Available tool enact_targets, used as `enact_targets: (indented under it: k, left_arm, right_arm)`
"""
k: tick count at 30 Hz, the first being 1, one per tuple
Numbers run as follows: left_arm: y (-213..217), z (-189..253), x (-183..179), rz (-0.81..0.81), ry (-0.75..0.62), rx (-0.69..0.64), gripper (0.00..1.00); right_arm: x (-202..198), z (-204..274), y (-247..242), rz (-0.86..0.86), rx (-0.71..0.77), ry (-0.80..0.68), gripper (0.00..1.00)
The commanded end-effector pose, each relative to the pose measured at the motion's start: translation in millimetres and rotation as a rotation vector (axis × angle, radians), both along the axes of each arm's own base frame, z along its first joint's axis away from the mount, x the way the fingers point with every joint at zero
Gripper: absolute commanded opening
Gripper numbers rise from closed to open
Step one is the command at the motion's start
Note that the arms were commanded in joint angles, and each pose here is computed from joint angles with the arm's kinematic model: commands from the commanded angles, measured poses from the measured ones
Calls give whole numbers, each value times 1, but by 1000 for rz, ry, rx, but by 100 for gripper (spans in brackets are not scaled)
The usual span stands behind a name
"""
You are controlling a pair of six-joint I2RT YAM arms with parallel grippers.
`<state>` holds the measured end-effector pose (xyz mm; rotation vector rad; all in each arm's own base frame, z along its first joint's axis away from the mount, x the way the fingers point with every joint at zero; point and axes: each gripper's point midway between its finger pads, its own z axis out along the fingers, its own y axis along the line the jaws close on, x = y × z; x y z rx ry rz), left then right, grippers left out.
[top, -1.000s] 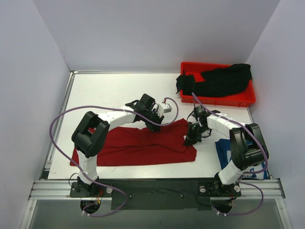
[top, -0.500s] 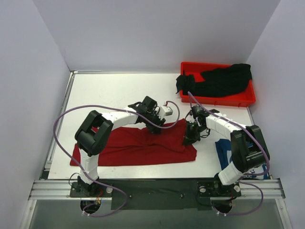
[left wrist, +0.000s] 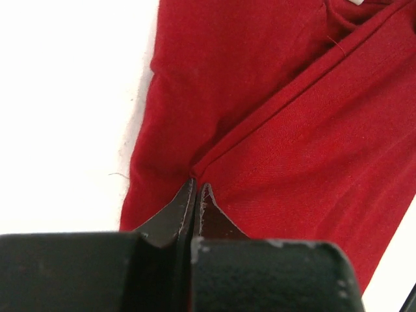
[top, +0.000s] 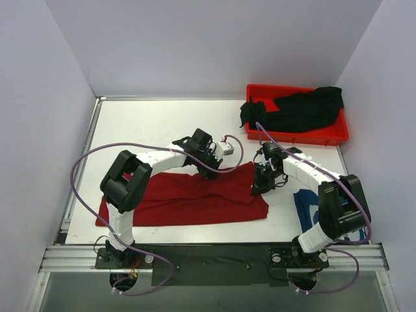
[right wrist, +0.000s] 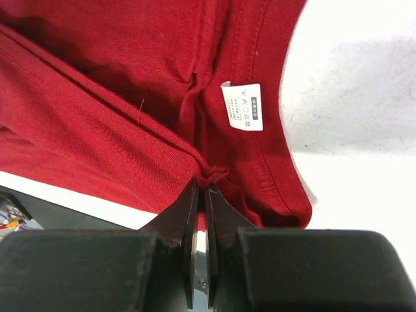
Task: Fold and stack the t-shirts
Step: Fold the other side of the tshirt into a rectangle
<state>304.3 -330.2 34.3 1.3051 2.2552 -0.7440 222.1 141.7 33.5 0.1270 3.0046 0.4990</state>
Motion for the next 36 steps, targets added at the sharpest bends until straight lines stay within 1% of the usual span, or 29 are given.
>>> enact_targets:
  k: [1,4,5,9,11,13,14,15,16,17,18,19,20,23,24,25,26,28,29,30,31,33,35,36]
  left_arm:
    - [4,37,16,18,-59,-64,3]
    - [10,32,17,44,-44,-64,1]
    - [12,29,17,49,-41,-63,1]
    - [15,24,13,51,-38,-52,1]
    - [17,21,11,50,-33,-48,1]
    - [18,19,9,48,-26,-46,1]
    - [19,18,7,46,-21,-42,2]
    - [19,18,7,43,-20,-42,7]
    - [19,17,5,39,-17,-41,11]
    - [19,17,4,33,-20,-38,23]
    - [19,18,4,29,-21,-35,28]
    - [20,19,6,29,-25,-32,35]
    - [20,22,6,26,-25,-25,38]
    - [20,35,10,15,-50,-24,47]
    - [19,41,11,4,-63,-32,53]
    - [18,47,10,-3,-61,-36,57]
    - [15,56,8,-20,-62,-59,61]
    - [12,69,2,-47,-45,-86,62]
    - [12,76,0,-49,-43,-91,62]
    - [10,80,-3,-62,-37,-106,62]
    - [10,84,-6,-71,-37,-114,62]
    - [9,87,-17,-99,-15,-134,58]
    - [6,82,-34,-133,34,-156,32]
    - [6,73,-46,-139,84,-161,28]
  right_arm:
    - [8,22,4,87,9,-96,0]
    - [25,29,11,144,11,-197,0]
    - [29,28,8,138,-5,-208,0]
    - [33,2,-8,81,-52,-136,0]
    - [32,-7,-12,78,-76,-127,0]
    - [35,-10,-12,79,-78,-133,4]
    - [36,-10,-13,73,-88,-135,9]
    - [37,-10,-15,70,-97,-133,14]
    - [37,-10,-19,64,-121,-137,23]
    - [36,-8,-22,60,-139,-133,27]
    - [37,-8,-27,53,-164,-138,32]
    - [35,-4,-30,51,-179,-136,33]
    - [36,-2,-33,49,-196,-142,36]
    - [36,16,-37,43,-223,-182,36]
    - [40,26,-36,53,-240,-227,36]
    - [39,32,-33,67,-249,-244,36]
    - [41,42,-25,92,-252,-292,35]
    - [37,54,-5,150,-219,-344,31]
    - [36,57,4,163,-183,-352,23]
    - [31,57,13,177,-147,-352,19]
    - [30,59,24,164,-83,-347,9]
    - [24,52,37,134,-2,-315,0]
    - [16,38,44,115,49,-265,0]
    - [12,30,44,99,49,-237,0]
